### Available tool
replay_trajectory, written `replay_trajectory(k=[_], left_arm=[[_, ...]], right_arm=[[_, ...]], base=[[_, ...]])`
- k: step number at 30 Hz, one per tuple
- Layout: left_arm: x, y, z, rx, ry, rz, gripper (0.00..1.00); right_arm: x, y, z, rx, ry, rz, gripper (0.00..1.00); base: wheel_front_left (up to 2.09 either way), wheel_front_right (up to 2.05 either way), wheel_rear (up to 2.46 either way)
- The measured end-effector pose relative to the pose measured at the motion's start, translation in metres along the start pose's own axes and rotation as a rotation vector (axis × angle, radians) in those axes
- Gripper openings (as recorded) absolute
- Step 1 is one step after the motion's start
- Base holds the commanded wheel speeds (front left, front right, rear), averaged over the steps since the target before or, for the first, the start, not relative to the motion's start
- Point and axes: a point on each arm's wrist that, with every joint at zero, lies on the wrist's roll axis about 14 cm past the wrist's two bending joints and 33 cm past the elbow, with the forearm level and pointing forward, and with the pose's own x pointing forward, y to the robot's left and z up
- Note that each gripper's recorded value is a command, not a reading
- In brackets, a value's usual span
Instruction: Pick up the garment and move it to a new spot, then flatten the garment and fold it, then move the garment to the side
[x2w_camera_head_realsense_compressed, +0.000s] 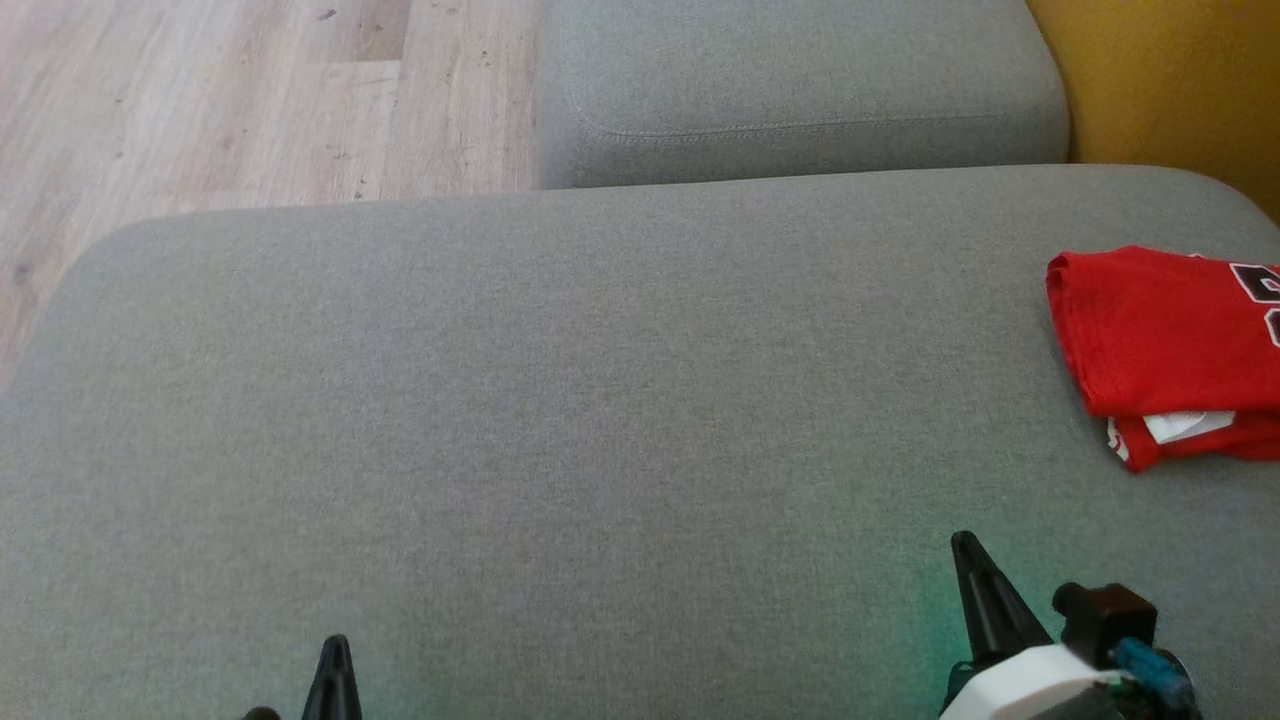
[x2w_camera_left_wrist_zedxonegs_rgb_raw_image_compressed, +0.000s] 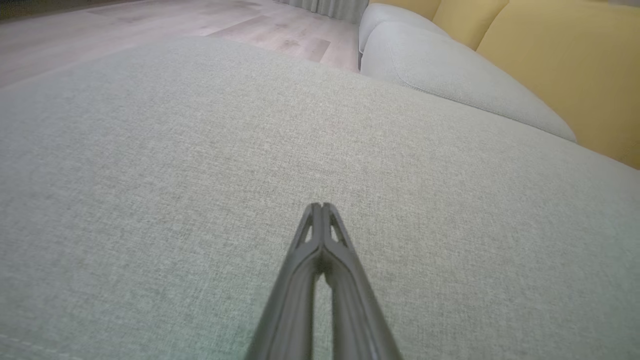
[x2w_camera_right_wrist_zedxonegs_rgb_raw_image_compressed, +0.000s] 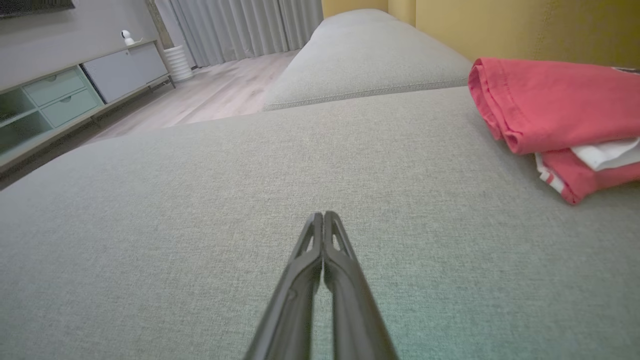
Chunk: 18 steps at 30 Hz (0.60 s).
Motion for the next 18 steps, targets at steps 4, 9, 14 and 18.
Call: replay_trajectory(k=[4,9,14,18], left_arm=[[0.0010,0.0003,-0.0007,-0.040,0.010,0.003,0.00],[0.0022,0.0022,-0.0013,-0.092,0.023,0.010,0.00],[0.0044,0.0043,0.0008,-0.143,0.024,0.017,0.00],[0.0076,0.0021,0.0036,-0.186,0.024,0.011,0.00]], right_arm=[[0.0004,-0.0021,0.0007,0.051,-0.002,-0.011,0.00],[0.0021,-0.0044,0.0032,0.111,-0.007,-0.022,0.00],[0.0025,-0.0075,0.0049,0.173,-0.014,-0.036,0.00],[0.0024,-0.0104,0.0049,0.222,-0.015,-0.048,0.00]], base=[[0.00,0.00,0.00],[0.00,0.00,0.00],[0.00,0.00,0.00],[0.00,0.00,0.00]])
